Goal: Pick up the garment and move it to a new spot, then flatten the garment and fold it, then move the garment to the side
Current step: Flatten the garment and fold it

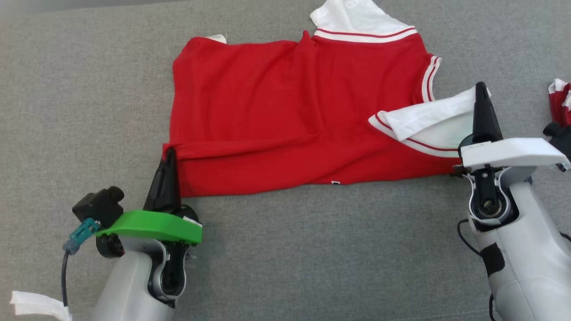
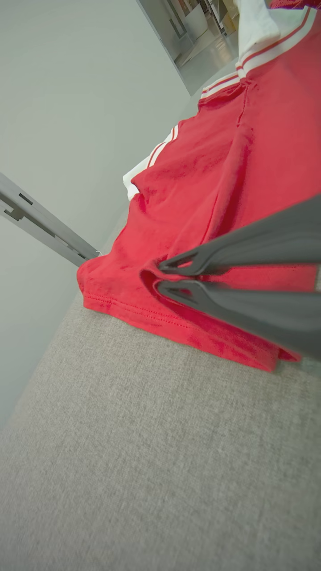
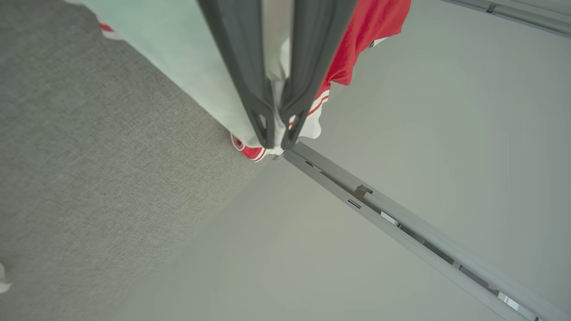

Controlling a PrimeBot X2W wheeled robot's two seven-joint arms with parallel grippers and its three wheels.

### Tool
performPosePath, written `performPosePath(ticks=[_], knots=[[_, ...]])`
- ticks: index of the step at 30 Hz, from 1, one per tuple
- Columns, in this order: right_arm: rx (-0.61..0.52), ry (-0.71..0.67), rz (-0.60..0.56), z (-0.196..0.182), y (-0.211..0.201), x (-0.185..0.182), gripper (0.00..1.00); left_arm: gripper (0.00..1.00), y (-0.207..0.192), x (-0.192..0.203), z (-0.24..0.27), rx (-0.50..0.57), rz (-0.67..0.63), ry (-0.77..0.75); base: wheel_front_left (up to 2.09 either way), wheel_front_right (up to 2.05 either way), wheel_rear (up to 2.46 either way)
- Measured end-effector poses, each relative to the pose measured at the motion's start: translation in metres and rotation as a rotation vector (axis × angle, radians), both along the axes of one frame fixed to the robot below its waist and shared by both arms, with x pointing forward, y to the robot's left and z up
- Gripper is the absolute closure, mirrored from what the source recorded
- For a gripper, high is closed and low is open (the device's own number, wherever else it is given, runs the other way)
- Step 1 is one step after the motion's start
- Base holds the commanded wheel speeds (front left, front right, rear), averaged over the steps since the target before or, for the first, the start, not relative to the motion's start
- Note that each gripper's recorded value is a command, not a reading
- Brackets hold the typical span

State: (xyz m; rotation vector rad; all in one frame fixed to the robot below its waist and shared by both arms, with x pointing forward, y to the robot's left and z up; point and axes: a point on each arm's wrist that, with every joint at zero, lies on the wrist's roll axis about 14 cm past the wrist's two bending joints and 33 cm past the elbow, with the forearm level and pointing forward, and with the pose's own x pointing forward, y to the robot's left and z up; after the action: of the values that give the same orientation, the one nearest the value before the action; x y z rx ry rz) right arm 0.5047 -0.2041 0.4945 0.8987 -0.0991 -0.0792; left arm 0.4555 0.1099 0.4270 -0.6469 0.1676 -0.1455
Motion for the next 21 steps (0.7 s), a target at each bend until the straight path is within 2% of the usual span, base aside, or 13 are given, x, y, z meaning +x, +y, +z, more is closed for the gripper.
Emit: performPosePath(ticks=[8,9,10,11,12,18,21], knots=[[-0.056,0.025,-0.001,-0.012,0.001,0.035,1.00,1.00,0.009,0.026,-0.012,0.018,0.014,0.013,0.00,0.00,0.00],[-0.061,0.028,0.000,-0.013,0.002,0.038,0.81,1.00,0.011,0.029,-0.013,0.019,0.021,0.014,0.00,0.00,0.00],[-0.073,0.029,0.016,-0.015,0.007,0.040,0.54,0.98,0.013,0.030,-0.014,0.022,0.025,0.014,0.00,0.00,0.00],[-0.089,0.026,0.025,-0.015,0.009,0.041,0.00,0.57,0.013,0.031,-0.015,0.022,0.026,0.015,0.00,0.00,0.00],[-0.108,0.021,0.031,-0.014,0.010,0.042,0.00,0.00,0.014,0.031,-0.016,0.022,0.027,0.017,0.00,0.00,0.00],[-0.319,0.005,0.003,-0.006,-0.013,0.030,0.00,0.00,0.034,0.030,-0.011,0.044,0.094,-0.004,0.00,0.00,0.00],[-0.440,0.025,-0.001,-0.011,-0.020,0.017,0.00,0.00,0.030,0.015,-0.024,0.073,0.071,0.035,0.00,0.00,0.00]])
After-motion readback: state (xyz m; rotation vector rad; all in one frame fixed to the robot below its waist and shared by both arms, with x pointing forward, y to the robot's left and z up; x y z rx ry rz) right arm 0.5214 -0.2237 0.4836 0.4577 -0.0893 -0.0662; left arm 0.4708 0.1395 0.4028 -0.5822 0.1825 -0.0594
